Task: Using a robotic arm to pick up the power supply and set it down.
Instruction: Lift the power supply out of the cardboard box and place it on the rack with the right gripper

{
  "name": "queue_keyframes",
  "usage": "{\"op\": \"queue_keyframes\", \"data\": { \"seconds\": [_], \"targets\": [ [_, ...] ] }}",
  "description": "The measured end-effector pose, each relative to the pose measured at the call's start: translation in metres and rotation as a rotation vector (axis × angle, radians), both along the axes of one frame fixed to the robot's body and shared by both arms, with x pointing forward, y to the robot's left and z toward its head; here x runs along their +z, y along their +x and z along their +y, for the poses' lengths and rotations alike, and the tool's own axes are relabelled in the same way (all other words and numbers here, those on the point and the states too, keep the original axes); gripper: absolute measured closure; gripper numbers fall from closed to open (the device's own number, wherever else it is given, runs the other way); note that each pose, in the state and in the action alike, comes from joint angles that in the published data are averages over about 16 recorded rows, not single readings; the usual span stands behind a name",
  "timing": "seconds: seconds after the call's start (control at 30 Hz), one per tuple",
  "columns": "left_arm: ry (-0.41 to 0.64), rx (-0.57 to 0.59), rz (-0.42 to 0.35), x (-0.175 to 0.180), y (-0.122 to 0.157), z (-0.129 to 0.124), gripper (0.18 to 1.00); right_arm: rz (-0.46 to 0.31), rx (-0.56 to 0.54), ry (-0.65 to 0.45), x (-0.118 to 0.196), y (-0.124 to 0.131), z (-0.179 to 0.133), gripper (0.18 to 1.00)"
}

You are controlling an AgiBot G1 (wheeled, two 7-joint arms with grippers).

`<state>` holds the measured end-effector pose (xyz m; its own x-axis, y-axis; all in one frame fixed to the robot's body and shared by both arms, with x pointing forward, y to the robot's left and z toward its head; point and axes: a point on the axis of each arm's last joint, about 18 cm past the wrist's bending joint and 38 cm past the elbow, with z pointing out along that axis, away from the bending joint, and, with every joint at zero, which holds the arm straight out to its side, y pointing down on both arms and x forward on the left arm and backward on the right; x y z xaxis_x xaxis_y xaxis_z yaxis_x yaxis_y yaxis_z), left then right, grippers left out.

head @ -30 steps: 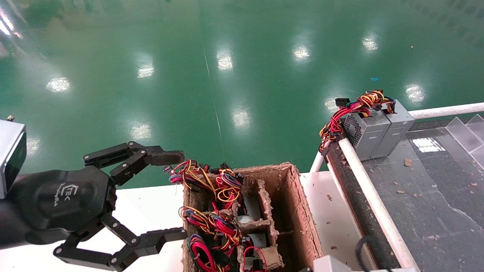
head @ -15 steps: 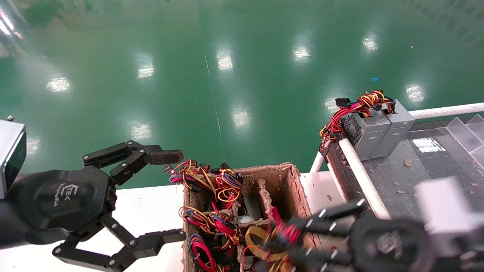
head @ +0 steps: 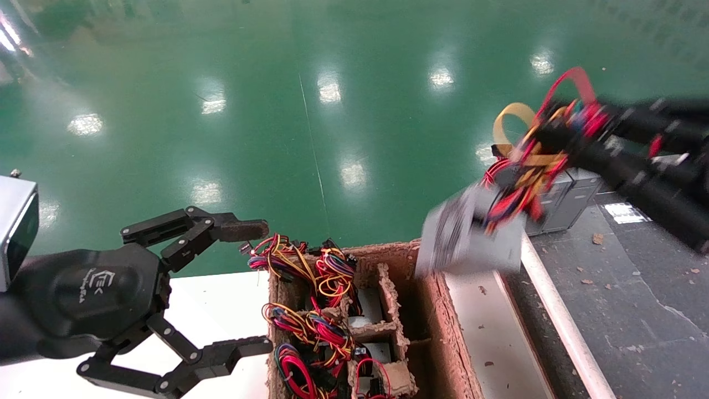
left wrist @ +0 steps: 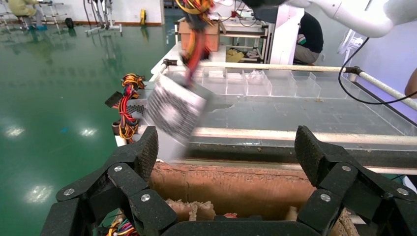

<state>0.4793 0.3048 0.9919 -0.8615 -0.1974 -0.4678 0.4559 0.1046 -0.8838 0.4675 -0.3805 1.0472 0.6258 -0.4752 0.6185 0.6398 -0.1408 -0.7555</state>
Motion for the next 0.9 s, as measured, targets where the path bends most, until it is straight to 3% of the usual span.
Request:
{"op": "queue_keyframes", "data": {
  "seconds": [0.3, 0.63, 0.9],
  "targets": [
    [0.0, 0.0, 0.0, 0.0, 0.0, 0.0, 0.184, -0.055, -0.225, 0.006, 0.017, 0.001, -0.057, 0.897],
    [0.0, 0.0, 0.0, 0.0, 0.0, 0.0, 0.184, -0.028, -0.434, -0.003, 0.005, 0.003, -0.117, 0.897],
    [0.0, 0.0, 0.0, 0.0, 0.0, 0.0, 0.184, -0.006, -0.591, -0.014, -0.011, 0.022, -0.145, 0.897]
  ]
}}
